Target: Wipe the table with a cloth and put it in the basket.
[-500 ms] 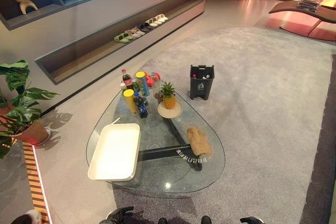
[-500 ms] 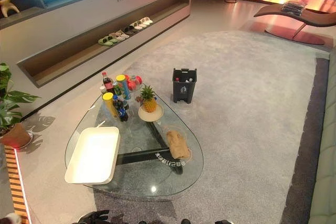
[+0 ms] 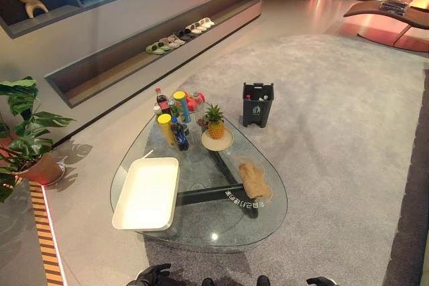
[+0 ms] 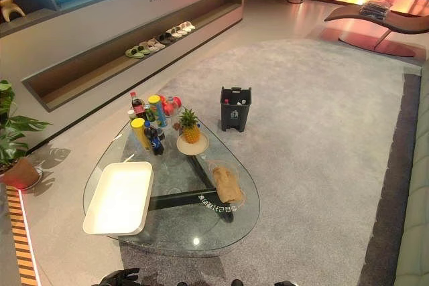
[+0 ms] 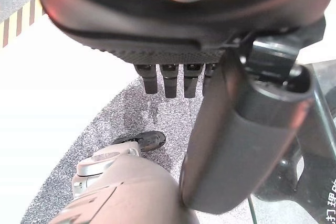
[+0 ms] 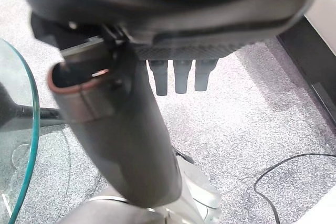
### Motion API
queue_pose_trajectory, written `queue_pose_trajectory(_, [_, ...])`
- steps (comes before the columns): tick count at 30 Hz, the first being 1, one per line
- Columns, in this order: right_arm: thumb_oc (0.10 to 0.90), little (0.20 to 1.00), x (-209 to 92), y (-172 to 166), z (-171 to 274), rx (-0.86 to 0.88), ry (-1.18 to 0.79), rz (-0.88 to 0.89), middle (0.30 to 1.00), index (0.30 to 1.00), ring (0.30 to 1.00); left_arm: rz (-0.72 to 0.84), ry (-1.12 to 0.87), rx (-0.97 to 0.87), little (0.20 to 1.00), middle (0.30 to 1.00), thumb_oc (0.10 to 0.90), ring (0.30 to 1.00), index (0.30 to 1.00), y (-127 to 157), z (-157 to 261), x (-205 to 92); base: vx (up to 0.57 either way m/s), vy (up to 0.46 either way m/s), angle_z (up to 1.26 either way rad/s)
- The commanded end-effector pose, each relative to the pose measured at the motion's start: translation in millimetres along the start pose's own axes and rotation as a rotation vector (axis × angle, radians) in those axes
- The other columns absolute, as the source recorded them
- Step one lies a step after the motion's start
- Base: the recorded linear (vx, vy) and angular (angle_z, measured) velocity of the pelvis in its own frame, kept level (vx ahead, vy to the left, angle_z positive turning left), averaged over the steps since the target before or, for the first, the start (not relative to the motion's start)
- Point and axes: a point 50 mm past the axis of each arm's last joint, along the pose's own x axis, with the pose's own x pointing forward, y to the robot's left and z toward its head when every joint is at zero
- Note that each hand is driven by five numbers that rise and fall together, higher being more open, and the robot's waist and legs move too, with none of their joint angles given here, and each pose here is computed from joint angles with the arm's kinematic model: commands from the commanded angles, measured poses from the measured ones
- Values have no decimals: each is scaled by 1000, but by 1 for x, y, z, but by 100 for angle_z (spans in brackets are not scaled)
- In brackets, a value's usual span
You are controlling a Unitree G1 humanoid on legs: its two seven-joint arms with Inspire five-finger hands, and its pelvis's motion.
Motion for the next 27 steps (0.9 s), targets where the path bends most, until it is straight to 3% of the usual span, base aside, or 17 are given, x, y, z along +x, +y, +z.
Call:
queue_pose_trajectory(1, [800,900,1,-19,16,-56,-24,-58,900,900,900,-17,-38,54,900,900,800,900,900,0,21,3,0,0,0])
queue_pose_trajectory(27, [800,900,1,-25,13,-65,-11,-68,900,900,900,12,-49,18,900,900,800,900,900,3,21,3,11,-2,0])
